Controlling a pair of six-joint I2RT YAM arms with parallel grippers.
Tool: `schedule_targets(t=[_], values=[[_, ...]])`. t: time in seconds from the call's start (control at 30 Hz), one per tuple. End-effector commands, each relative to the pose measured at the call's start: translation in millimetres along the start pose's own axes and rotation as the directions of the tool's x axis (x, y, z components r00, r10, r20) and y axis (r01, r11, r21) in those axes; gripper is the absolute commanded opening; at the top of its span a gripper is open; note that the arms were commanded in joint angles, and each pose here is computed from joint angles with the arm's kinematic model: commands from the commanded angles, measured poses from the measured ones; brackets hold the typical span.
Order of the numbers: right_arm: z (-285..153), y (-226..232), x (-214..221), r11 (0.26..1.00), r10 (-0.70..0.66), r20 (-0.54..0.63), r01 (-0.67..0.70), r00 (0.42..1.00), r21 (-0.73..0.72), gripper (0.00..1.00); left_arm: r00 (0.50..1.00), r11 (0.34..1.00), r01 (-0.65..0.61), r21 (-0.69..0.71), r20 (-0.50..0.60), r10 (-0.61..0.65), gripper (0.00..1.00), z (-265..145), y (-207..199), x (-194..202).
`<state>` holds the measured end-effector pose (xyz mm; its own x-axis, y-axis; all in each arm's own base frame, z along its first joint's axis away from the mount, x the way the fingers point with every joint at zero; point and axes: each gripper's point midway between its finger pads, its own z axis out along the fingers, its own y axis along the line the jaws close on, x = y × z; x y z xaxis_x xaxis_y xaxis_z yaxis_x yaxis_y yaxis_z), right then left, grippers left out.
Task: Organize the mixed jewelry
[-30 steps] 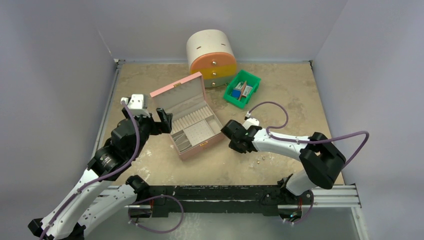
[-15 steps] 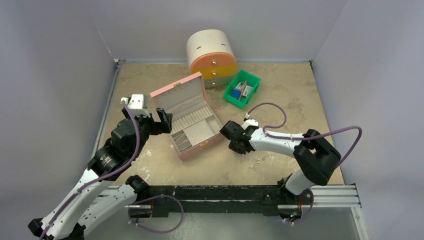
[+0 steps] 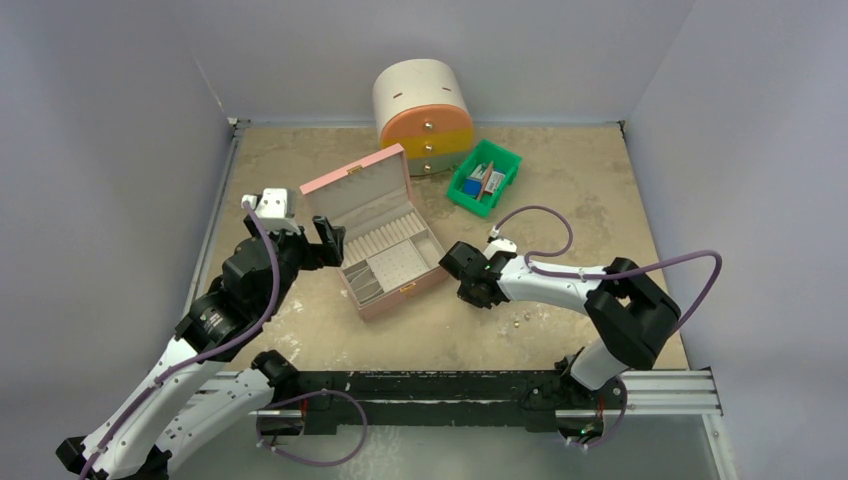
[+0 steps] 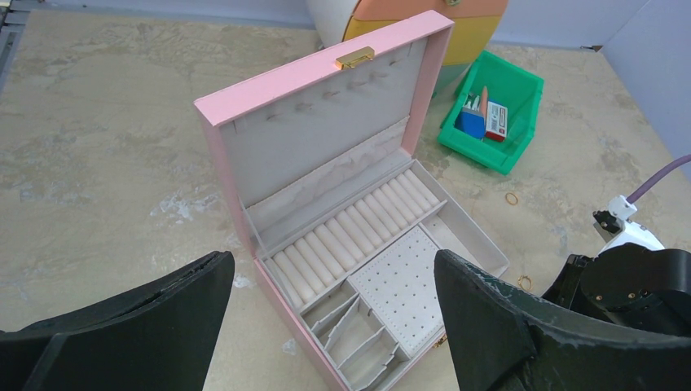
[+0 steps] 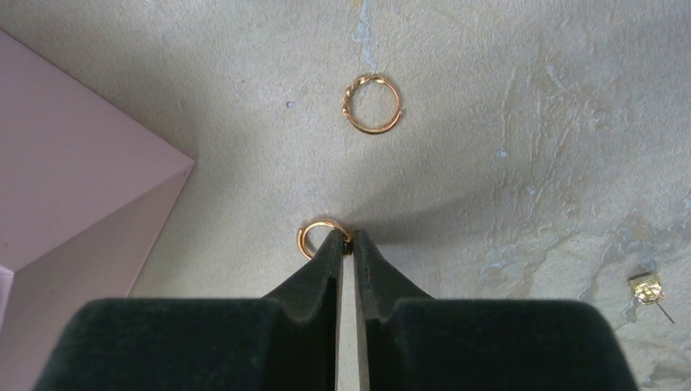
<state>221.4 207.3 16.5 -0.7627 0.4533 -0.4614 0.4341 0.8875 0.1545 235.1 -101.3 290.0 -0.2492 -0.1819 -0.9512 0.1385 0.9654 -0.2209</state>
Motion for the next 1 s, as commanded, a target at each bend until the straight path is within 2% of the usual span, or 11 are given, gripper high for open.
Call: schedule_targets(t=[0.0, 0.1, 0.23, 0.37, 0.6, 0.73, 0.87, 0.97], values=[[1.1, -7.7, -2.6, 0.999, 0.014, 0.014, -0.015, 1.0, 0.035, 0.08, 0.999, 1.0, 0.025, 0.013, 0.037, -0.026, 0.93, -0.4, -3.5, -12.5], [-0.1, -9.1, -1.3, 1.0, 0.003, 0.007, -0.003, 1.0, 0.03, 0.0, 0.999, 1.0, 0.025, 0.01, 0.037, -0.025, 0.93, -0.5, -3.0, -12.5], [-6.3, -7.0, -4.1, 1.0, -0.013, 0.014, 0.013, 1.0, -0.018, 0.0, 0.999, 0.999, 0.03, 0.01, 0.034, -0.031, 0.93, -0.1, -3.1, -11.3], [-17.3, -2.5, -12.1, 0.995, -0.051, 0.042, 0.055, 0.998, -0.085, 0.0, 0.998, 0.998, 0.051, 0.031, 0.03, -0.052, 0.99, 0.2, -7.9, -10.3], [-47.6, 11.1, -36.3, 0.955, -0.18, 0.147, 0.208, 0.973, -0.211, 0.0, 0.993, 0.989, 0.114, 0.091, 0.028, -0.117, 0.99, -0.2, -22.1, -15.4], [-70.4, 31.5, -43.6, 0.88, -0.257, 0.223, 0.323, 0.94, -0.349, 0.0, 0.991, 0.979, 0.134, 0.153, -0.037, -0.13, 0.96, -0.1, -37.5, -7.1], [-97.4, 59.3, -45.0, 0.748, -0.314, 0.311, 0.436, 0.897, -0.501, 0.0, 0.978, 0.959, 0.196, 0.203, -0.11, -0.177, 0.9, -0.5, -53.0, 2.5], [-118.1, 78.4, -45.4, 0.664, -0.349, 0.361, 0.5, 0.865, -0.556, 0.0, 0.959, 0.936, 0.264, 0.233, -0.164, -0.23, 0.87, -2.1, -64.3, 9.0]])
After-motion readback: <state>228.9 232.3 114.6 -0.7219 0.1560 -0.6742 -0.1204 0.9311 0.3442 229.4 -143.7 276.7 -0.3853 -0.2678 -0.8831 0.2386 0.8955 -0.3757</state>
